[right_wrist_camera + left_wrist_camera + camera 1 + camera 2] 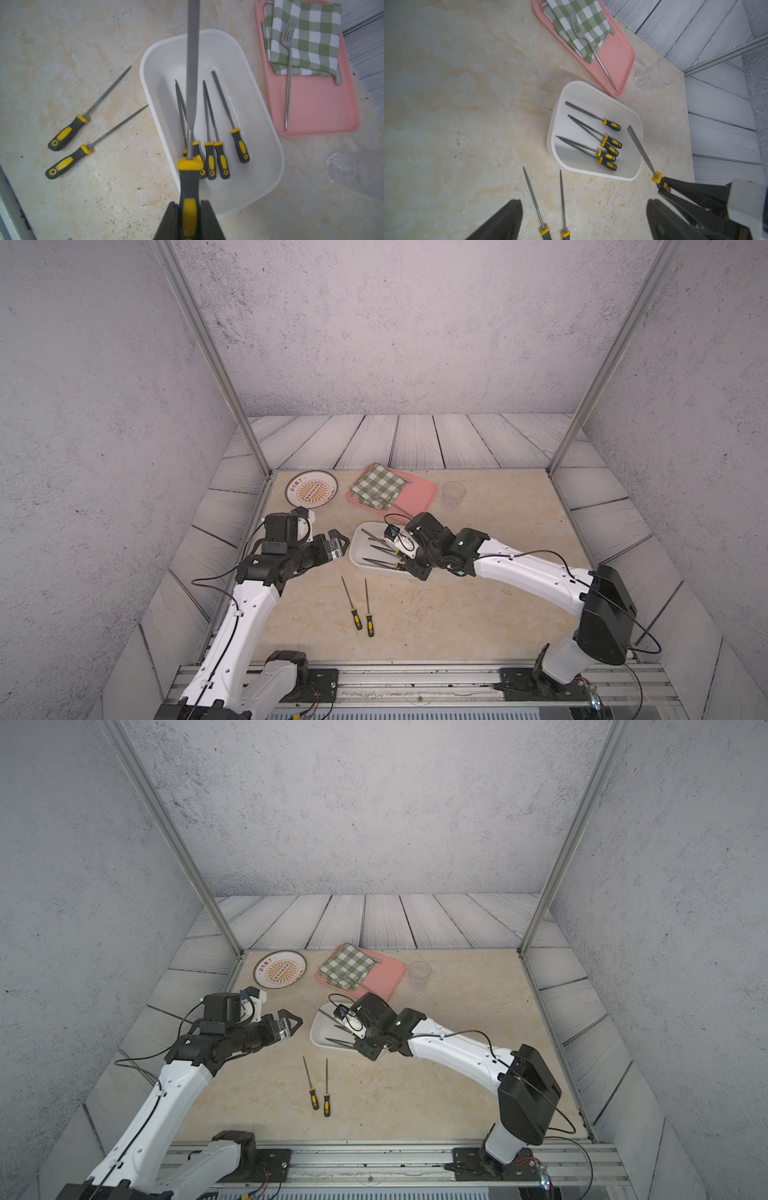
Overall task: Put the file tool into the storage box
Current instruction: Place the file tool in the storage box.
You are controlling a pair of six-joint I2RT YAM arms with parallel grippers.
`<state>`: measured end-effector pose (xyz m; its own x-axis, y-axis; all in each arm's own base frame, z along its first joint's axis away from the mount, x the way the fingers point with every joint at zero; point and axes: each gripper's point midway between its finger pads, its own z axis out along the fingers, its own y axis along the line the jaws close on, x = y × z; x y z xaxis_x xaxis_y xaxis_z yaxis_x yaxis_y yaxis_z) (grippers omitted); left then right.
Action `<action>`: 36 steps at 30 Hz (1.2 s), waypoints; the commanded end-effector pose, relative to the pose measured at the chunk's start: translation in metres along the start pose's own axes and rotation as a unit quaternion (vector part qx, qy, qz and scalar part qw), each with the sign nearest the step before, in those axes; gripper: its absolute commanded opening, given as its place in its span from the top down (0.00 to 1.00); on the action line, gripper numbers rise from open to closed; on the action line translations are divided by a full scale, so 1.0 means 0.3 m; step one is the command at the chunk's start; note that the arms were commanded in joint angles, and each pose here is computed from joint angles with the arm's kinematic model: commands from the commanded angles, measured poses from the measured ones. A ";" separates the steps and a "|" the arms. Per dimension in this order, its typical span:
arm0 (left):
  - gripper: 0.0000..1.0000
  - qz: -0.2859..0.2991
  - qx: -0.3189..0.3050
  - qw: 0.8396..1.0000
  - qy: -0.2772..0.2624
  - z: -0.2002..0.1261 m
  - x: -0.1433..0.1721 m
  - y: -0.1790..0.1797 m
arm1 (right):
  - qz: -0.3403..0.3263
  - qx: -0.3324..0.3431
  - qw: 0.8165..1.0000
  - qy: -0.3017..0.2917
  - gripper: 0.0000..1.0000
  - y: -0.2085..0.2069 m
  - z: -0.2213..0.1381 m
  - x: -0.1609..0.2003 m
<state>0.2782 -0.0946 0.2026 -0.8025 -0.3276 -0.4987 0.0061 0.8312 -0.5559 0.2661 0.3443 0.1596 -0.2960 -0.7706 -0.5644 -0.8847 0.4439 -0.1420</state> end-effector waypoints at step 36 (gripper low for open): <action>0.02 0.008 -0.007 0.999 0.033 0.055 0.016 0.025 | -0.078 0.031 0.990 0.111 0.50 -0.162 0.344 0.108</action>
<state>0.2830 -0.0963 0.1799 -0.8462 -0.2968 -0.4426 -0.0134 0.8422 -0.5391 0.3309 0.3439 0.0531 -0.2235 -0.9185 -0.3261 -0.9166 0.3119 -0.2502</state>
